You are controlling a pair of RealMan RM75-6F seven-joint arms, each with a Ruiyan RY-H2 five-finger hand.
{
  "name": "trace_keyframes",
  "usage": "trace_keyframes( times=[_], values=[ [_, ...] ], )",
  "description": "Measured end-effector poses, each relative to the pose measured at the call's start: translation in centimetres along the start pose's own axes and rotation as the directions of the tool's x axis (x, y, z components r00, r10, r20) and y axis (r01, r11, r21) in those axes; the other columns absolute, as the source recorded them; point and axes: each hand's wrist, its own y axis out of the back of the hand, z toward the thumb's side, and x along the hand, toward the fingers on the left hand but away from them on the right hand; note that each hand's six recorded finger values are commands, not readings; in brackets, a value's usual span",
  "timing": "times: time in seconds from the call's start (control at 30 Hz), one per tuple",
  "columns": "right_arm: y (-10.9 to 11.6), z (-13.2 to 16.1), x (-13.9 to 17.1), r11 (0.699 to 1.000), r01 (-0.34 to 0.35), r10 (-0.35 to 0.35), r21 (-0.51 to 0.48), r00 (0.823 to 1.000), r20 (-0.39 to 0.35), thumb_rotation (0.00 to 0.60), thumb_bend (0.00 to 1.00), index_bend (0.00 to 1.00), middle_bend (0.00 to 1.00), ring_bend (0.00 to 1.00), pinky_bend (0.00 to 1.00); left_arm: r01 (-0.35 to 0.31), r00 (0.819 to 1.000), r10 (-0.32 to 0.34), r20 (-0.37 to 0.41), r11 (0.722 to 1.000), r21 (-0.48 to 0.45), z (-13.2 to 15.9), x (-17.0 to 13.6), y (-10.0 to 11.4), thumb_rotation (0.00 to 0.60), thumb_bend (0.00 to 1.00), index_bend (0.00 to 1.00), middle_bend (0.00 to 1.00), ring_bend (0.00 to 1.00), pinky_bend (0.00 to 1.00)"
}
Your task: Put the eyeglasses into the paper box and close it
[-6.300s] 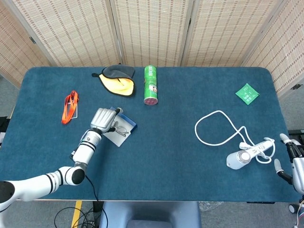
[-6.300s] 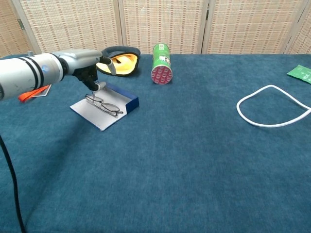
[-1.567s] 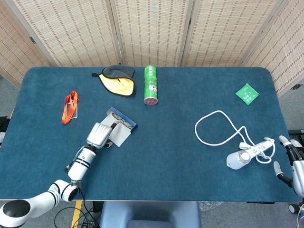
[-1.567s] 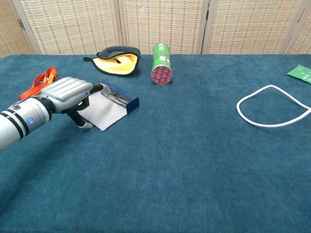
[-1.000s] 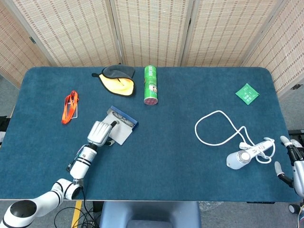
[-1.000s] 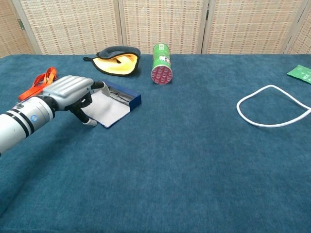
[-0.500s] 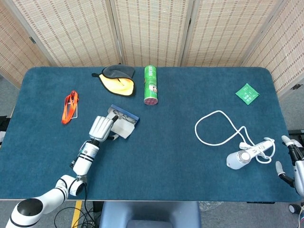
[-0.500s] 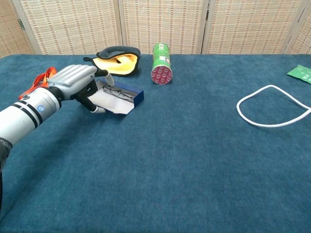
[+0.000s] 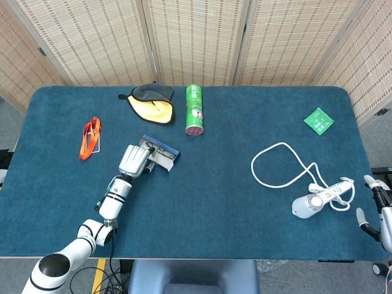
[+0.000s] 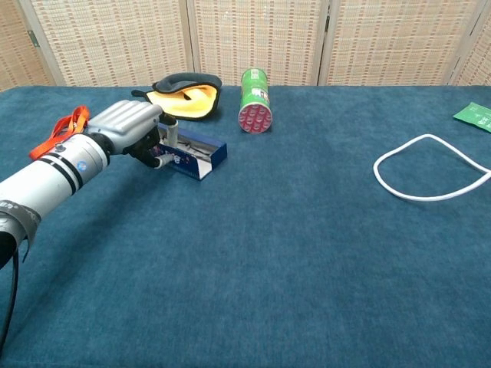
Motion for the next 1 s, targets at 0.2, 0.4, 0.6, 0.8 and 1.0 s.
trace_keyframes(
  times=[0.2, 0.4, 0.6, 0.8, 1.0],
  values=[
    [-0.1, 0.1, -0.1, 1.000, -0.002, 0.002, 0.000, 1.000, -0.004, 0.600, 0.42, 0.10, 0.25, 0.41, 0.24, 0.027, 1.000, -0.027, 0.015, 0.999, 0.037, 0.2, -0.4, -0.8, 0.600, 0.50, 0.61, 0.98, 0.91, 0.98],
    [0.0, 0.1, -0.1, 1.000, -0.001, 0.001, -0.001, 1.000, -0.006, 0.600, 0.42, 0.10, 0.25, 0.41, 0.24, 0.026, 0.999, -0.027, 0.020, 0.999, 0.030, -0.1, -1.1, -0.9, 0.600, 0.51, 0.65, 0.98, 0.91, 0.98],
    [-0.1, 0.4, -0.1, 1.000, -0.002, 0.002, -0.004, 1.000, -0.015, 0.600, 0.42, 0.10, 0.25, 0.41, 0.24, 0.021, 0.999, -0.022, 0.031, 1.000, 0.011, -0.7, -2.4, -0.7, 0.600, 0.51, 0.65, 0.98, 0.91, 0.98],
    [-0.1, 0.9, -0.3, 1.000, -0.002, 0.002, -0.007, 0.999, -0.034, 0.600, 0.42, 0.10, 0.25, 0.41, 0.24, 0.024, 0.999, -0.023, 0.042, 1.000, -0.013, -1.6, -4.5, -0.2, 0.600, 0.51, 0.65, 0.98, 0.91, 0.98],
    [-0.2, 1.5, -0.4, 1.000, -0.002, 0.002, -0.010, 0.999, -0.048, 0.600, 0.42, 0.10, 0.25, 0.41, 0.24, 0.039, 0.998, -0.038, 0.042, 0.999, -0.014, -3.0, -7.4, 0.3, 0.600, 0.51, 0.64, 0.98, 0.91, 0.98]
  ],
)
